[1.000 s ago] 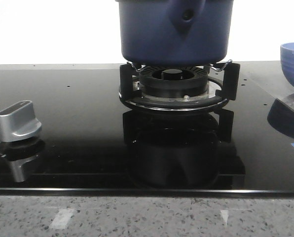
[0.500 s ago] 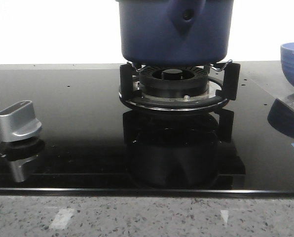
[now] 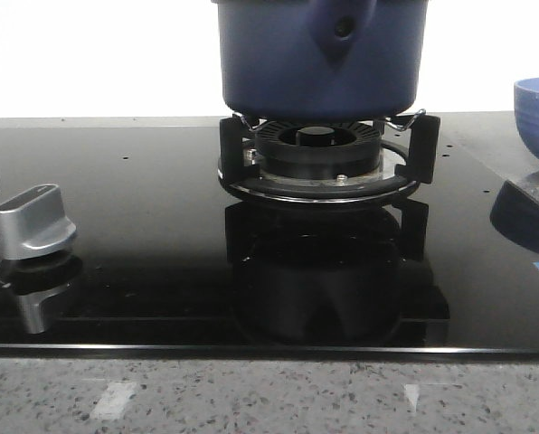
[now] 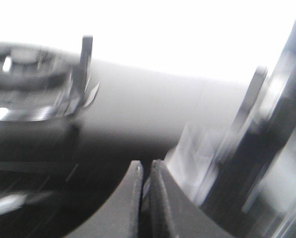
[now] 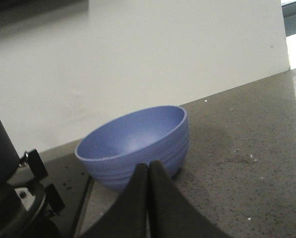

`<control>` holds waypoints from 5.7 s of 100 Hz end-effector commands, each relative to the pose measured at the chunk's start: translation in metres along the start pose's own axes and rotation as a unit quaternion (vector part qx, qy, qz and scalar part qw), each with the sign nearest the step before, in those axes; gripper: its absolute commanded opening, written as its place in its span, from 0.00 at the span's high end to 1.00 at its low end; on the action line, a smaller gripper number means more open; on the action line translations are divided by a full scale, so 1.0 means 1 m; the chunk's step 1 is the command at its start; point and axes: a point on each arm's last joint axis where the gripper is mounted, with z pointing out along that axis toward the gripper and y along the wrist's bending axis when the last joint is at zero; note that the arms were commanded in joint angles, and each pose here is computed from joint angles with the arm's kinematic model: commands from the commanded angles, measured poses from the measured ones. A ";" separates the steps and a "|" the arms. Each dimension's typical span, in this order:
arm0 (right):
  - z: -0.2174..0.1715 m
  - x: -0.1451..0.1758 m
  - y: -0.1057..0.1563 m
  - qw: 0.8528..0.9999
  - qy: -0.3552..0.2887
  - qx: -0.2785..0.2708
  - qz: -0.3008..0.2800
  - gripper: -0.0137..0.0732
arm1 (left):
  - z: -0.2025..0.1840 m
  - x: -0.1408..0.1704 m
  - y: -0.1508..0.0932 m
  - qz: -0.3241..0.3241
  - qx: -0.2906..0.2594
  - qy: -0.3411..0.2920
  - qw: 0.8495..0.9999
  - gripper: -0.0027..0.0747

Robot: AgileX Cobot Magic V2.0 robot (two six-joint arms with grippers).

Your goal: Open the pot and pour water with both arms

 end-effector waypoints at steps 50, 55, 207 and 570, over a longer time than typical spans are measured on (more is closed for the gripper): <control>-0.002 -0.007 -0.002 0.989 -0.076 -0.010 0.125 0.93 | -0.002 -0.013 0.006 -0.300 0.009 -0.112 0.947 0.99; -0.003 -0.008 -0.002 0.986 -0.079 -0.013 0.147 0.93 | -0.002 -0.013 0.006 -0.300 0.011 -0.109 0.948 0.99; 0.005 -0.082 0.046 0.973 0.123 -0.143 -0.135 0.93 | 0.027 -0.103 -0.033 0.127 0.035 0.076 0.988 0.88; 0.013 -0.099 0.056 0.976 0.124 -0.154 -0.092 0.42 | 0.241 -0.156 -0.211 0.176 0.366 0.060 0.912 0.33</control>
